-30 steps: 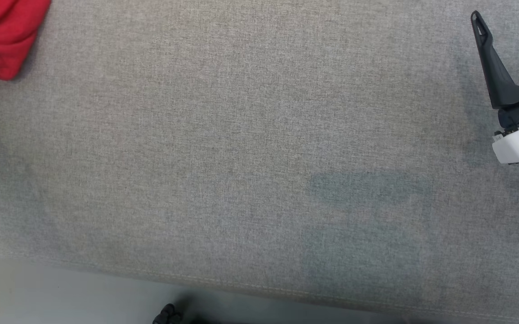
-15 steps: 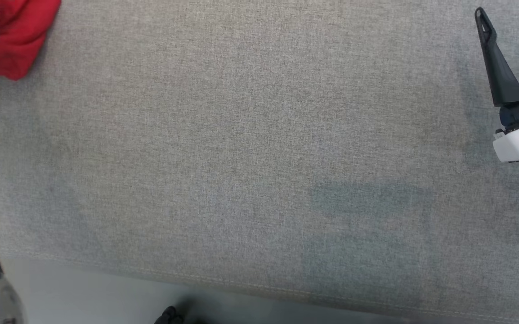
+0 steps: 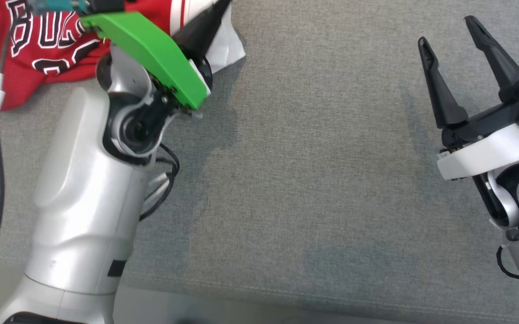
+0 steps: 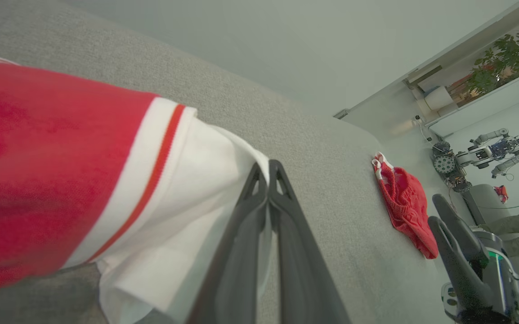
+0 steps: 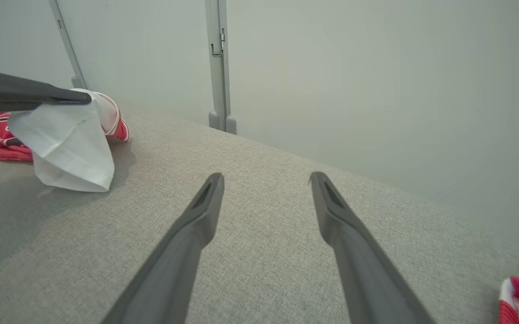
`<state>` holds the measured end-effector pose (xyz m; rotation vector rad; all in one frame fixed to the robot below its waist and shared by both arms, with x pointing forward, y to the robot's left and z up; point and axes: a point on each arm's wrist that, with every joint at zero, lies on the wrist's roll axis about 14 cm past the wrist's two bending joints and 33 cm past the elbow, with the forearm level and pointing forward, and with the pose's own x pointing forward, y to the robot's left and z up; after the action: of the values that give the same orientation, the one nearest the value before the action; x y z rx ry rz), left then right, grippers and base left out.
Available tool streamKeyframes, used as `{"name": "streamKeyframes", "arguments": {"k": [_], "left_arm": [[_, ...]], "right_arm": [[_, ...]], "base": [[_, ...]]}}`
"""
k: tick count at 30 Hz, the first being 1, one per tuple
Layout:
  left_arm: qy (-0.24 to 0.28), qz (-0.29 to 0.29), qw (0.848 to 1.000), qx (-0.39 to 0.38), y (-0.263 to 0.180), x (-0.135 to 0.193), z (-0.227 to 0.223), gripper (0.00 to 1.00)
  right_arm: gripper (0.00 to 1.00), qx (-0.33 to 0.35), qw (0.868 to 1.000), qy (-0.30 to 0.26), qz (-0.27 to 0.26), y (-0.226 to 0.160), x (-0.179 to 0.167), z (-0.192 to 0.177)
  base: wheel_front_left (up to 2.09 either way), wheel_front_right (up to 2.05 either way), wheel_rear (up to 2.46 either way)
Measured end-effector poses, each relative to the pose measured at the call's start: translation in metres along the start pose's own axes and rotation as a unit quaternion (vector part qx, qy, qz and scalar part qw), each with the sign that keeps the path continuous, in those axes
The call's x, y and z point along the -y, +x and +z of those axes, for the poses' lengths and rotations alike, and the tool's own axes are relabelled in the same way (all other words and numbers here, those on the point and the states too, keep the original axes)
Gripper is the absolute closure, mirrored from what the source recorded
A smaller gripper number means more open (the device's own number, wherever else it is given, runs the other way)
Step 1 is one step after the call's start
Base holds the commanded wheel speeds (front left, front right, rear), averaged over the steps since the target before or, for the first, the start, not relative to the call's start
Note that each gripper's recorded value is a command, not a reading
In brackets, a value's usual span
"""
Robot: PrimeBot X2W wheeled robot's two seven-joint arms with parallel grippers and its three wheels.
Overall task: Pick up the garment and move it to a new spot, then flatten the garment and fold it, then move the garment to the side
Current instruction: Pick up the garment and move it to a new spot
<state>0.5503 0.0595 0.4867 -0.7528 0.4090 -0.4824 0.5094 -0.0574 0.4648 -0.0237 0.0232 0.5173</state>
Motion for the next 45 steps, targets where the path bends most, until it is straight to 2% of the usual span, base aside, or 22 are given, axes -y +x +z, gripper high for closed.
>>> {"name": "streamKeyframes", "arguments": {"k": [4, 6, 9, 14, 18, 20, 23, 25, 29, 32, 34, 37, 41, 45], "left_arm": [[0.012, -0.031, 0.997, -0.069, -0.006, 0.024, -0.046, 1.0], [-0.007, -0.079, 0.991, -0.105, -0.009, 0.054, -0.073, 1.0], [-0.037, -0.156, 0.975, -0.155, -0.018, 0.106, -0.11, 1.0], [-0.043, -0.226, 0.955, -0.186, -0.032, 0.156, -0.138, 1.0], [-0.058, -0.296, 0.931, -0.207, -0.05, 0.205, -0.153, 1.0], [-0.078, -0.316, 0.919, -0.222, -0.06, 0.224, -0.163, 1.0], [-0.086, -0.32, 0.911, -0.245, -0.07, 0.237, -0.183, 1.0], [-0.085, -0.314, 0.909, -0.262, -0.074, 0.24, -0.197, 1.0], [-0.076, -0.283, 0.916, -0.275, -0.07, 0.231, -0.214, 1.0], [-0.069, -0.232, 0.935, -0.261, -0.059, 0.211, -0.216, 1.0], [-0.044, -0.197, 0.949, -0.242, -0.049, 0.194, -0.213, 1.0], [-0.018, -0.159, 0.962, -0.222, -0.044, 0.173, -0.209, 1.0], [-0.022, -0.143, 0.964, -0.223, -0.053, 0.164, -0.212, 1.0], [-0.033, -0.107, 0.971, -0.212, -0.066, 0.14, -0.212, 1.0]], "right_arm": [[0.0, 0.004, 1.0, 0.011, -0.017, -0.009, 0.002, 0.005], [0.0, -0.002, 0.999, 0.013, -0.029, -0.017, 0.005, 0.004], [0.0, -0.01, 0.999, 0.015, -0.049, -0.031, 0.009, 0.003], [0.0, -0.007, 0.997, 0.012, -0.08, -0.052, 0.021, 0.01], [0.0, -0.012, 0.994, 0.007, -0.106, -0.071, 0.03, 0.013], [0.0, -0.014, 0.993, 0.008, -0.115, -0.079, 0.031, 0.015], [0.0, -0.025, 0.991, 0.007, -0.13, -0.096, 0.035, 0.012], [0.0, -0.029, 0.989, 0.004, -0.144, -0.107, 0.04, 0.013], [0.0, -0.032, 0.985, 0.002, -0.169, -0.124, 0.051, 0.015], [0.0, -0.034, 0.983, -0.006, -0.183, -0.137, 0.057, 0.016], [0.0, -0.035, 0.982, -0.006, -0.185, -0.14, 0.057, 0.016], [0.0, -0.039, 0.983, -0.002, -0.177, -0.139, 0.052, 0.013], [0.0, -0.049, 0.984, 0.0, -0.172, -0.14, 0.047, 0.006], [0.0, -0.05, 0.987, 0.005, -0.156, -0.135, 0.038, 0.004]], "base": [[0.0, 0.0, 0.0], [0.0, 0.0, 0.0], [0.0, 0.0, 0.0], [0.0, 0.0, 0.0], [0.0, 0.0, 0.0], [0.0, 0.0, 0.0], [0.0, 0.0, 0.0], [0.0, 0.0, 0.0], [0.0, 0.0, 0.0], [0.0, 0.0, 0.0], [0.0, 0.0, 0.0], [0.0, 0.0, 0.0], [0.0, 0.0, 0.0], [0.0, 0.0, 0.0]]}}
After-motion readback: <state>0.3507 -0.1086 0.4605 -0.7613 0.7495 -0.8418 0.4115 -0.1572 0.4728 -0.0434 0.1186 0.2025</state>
